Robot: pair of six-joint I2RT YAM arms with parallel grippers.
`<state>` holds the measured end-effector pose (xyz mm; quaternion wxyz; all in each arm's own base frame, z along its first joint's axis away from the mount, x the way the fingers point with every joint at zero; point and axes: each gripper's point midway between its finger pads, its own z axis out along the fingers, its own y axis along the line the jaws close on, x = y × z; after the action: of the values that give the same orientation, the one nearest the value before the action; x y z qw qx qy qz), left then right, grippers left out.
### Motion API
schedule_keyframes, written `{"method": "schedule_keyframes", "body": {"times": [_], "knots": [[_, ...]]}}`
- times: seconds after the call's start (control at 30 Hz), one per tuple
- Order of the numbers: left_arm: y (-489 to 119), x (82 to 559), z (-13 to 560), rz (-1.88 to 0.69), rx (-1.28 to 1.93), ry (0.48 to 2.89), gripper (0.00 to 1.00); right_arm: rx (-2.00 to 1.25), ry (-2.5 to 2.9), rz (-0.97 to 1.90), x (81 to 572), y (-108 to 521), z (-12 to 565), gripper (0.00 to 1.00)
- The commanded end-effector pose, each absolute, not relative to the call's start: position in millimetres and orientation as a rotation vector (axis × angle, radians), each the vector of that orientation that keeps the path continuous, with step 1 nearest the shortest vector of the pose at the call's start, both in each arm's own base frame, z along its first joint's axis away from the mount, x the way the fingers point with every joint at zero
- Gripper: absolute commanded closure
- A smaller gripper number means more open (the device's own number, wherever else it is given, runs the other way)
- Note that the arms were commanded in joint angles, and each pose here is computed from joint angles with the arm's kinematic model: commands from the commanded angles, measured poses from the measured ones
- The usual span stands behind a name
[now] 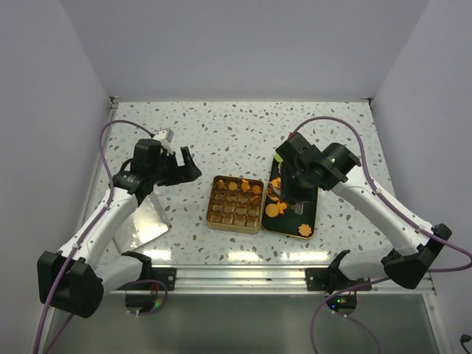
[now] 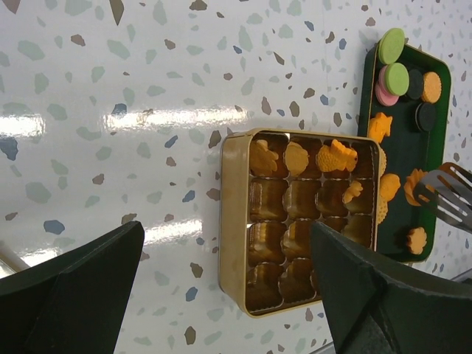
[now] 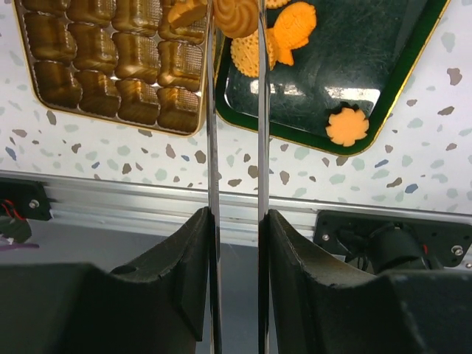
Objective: Pack the cookies
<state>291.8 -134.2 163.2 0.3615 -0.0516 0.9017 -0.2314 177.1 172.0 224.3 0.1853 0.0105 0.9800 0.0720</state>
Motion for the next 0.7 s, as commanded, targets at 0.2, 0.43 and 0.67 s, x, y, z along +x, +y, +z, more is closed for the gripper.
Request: {"method": "schedule_keyframes", "body": {"times": [0.2,0.43,0.67], "knots": [[-139,309,195,-0.6,-0.08,2.221,0.0,-0.066,2.846,0.177,178,190,235,0.78],[-136,308,197,-0.588,-0.088,2.216,0.0,-0.151,2.858,0.221,180,221,231,0.78],[-135,308,194,-0.579,-0.102,2.218,0.0,-0.212,2.872,0.231,177,241,218,0.78]]}}
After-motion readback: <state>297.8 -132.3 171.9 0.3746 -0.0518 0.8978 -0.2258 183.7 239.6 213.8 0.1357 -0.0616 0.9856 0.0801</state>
